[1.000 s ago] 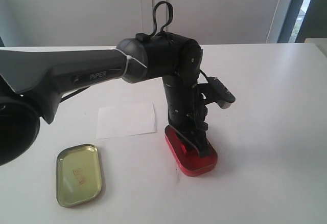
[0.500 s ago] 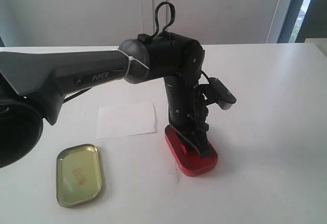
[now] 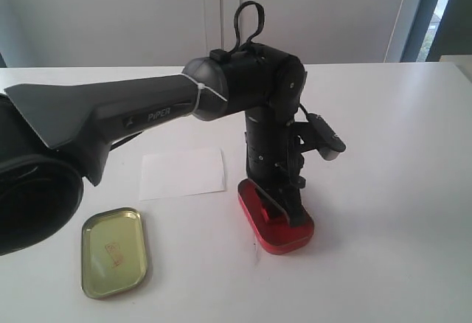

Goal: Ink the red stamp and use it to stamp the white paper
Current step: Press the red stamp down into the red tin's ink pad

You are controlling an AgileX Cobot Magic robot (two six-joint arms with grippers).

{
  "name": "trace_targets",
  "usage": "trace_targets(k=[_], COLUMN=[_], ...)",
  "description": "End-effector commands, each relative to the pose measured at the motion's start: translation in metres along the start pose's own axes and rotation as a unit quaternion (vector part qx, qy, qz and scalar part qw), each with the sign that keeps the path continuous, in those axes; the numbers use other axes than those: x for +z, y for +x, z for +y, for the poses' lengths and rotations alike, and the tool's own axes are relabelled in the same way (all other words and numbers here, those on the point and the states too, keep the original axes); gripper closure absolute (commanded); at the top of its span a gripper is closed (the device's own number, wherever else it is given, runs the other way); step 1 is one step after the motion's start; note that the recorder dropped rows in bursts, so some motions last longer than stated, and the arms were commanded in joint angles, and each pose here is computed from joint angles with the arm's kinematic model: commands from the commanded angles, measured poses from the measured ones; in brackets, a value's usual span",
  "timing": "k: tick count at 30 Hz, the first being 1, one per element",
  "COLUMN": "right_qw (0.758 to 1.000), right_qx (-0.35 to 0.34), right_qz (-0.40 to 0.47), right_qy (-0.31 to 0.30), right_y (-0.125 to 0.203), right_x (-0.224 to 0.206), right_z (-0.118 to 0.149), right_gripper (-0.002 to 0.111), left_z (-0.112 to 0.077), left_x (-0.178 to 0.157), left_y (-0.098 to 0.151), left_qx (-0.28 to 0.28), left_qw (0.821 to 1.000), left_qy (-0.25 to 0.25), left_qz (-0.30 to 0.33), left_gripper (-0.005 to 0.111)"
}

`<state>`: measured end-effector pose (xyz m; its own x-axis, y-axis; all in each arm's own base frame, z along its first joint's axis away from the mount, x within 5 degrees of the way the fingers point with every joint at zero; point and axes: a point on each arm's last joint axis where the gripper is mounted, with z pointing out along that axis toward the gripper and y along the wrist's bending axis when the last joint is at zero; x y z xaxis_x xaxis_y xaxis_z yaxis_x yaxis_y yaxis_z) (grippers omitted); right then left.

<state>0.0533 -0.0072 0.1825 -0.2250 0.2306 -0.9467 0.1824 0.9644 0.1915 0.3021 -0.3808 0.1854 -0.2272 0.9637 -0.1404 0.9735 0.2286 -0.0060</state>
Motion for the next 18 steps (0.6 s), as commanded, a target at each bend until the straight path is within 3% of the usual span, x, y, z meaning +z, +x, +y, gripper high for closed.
trace_targets(k=[1,18], right_qw=[1.0,1.0], right_qx=[0.0,0.0], right_qz=[-0.004,-0.004], right_qy=[0.002,0.002], right_y=[0.0,0.0], right_x=[0.0,0.0], right_z=[0.0,0.0], right_gripper=[0.108,0.108], left_z=[0.0,0.001], left_x=[0.001,-0.032], left_y=[0.002,0.002], left_qx=[0.003,0.008], left_qw=[0.999,1.0], left_qy=[-0.002,-0.027], left_qz=[0.034,0.012], left_gripper=[0.107,0.107])
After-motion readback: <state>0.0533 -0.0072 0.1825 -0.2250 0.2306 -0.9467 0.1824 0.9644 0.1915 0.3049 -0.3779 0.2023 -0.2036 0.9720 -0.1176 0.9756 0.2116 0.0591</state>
